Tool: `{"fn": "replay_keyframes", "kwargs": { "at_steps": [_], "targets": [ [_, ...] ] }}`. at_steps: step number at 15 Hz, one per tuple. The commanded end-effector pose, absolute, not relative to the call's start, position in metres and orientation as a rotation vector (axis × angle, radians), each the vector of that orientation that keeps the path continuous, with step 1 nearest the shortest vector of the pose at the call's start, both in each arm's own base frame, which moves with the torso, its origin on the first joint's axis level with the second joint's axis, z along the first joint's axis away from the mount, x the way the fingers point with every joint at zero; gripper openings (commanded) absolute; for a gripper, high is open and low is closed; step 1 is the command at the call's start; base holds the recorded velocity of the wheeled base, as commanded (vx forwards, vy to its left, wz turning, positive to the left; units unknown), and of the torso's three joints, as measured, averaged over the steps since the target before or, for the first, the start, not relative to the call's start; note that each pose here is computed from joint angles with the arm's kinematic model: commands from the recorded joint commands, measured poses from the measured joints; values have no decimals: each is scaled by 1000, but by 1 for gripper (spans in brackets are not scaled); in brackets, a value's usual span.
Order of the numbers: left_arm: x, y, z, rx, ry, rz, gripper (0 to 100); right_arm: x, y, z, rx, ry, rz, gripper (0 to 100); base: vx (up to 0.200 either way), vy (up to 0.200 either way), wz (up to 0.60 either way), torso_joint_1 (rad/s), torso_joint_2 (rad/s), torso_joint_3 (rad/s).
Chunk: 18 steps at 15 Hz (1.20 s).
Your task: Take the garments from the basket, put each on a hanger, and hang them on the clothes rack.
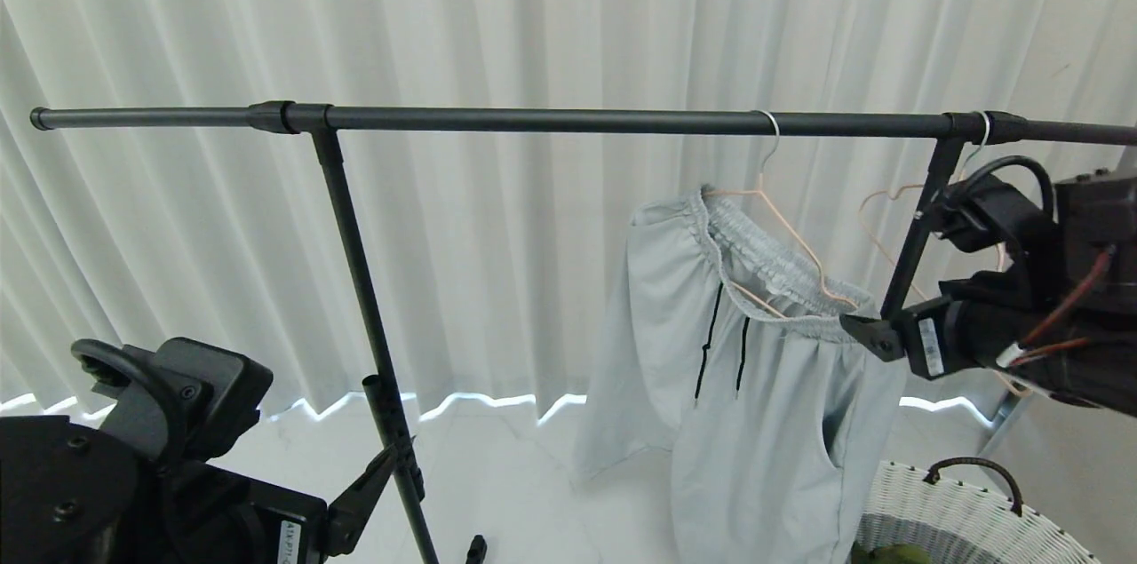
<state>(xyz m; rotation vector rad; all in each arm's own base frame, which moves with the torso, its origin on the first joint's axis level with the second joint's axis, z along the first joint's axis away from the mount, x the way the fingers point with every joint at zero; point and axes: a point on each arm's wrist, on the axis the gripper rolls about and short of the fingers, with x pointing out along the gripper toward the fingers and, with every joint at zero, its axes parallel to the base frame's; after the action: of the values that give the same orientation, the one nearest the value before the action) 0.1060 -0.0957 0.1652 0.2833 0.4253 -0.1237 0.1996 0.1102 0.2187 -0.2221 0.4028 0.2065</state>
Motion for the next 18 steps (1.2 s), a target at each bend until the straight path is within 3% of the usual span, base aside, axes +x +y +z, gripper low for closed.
{"fn": "replay_keyframes", "kwargs": {
  "at_steps": [1, 3, 7, 14, 18],
  "targets": [
    [106, -93, 160, 299, 441, -93, 100, 165, 90, 224, -221, 345, 210, 100, -200, 0, 0, 2, 7, -2],
    [107, -87, 153, 317, 459, -49, 100, 150, 74, 211, -273, 370, 177, 100, -200, 0, 0, 7, 0, 5],
    [102, -77, 141, 356, 474, 30, 100, 121, 22, 164, -498, 503, -3, 100, -200, 0, 0, -5, -1, 2],
    [100, -75, 137, 363, 483, 40, 100, 100, 9, 142, -503, 561, -72, 100, -200, 0, 0, -11, 29, 19],
    [98, -73, 139, 346, 468, 40, 100, 100, 9, 141, -505, 564, -71, 100, 0, 0, 0, -161, 409, 253]
  ]
}}
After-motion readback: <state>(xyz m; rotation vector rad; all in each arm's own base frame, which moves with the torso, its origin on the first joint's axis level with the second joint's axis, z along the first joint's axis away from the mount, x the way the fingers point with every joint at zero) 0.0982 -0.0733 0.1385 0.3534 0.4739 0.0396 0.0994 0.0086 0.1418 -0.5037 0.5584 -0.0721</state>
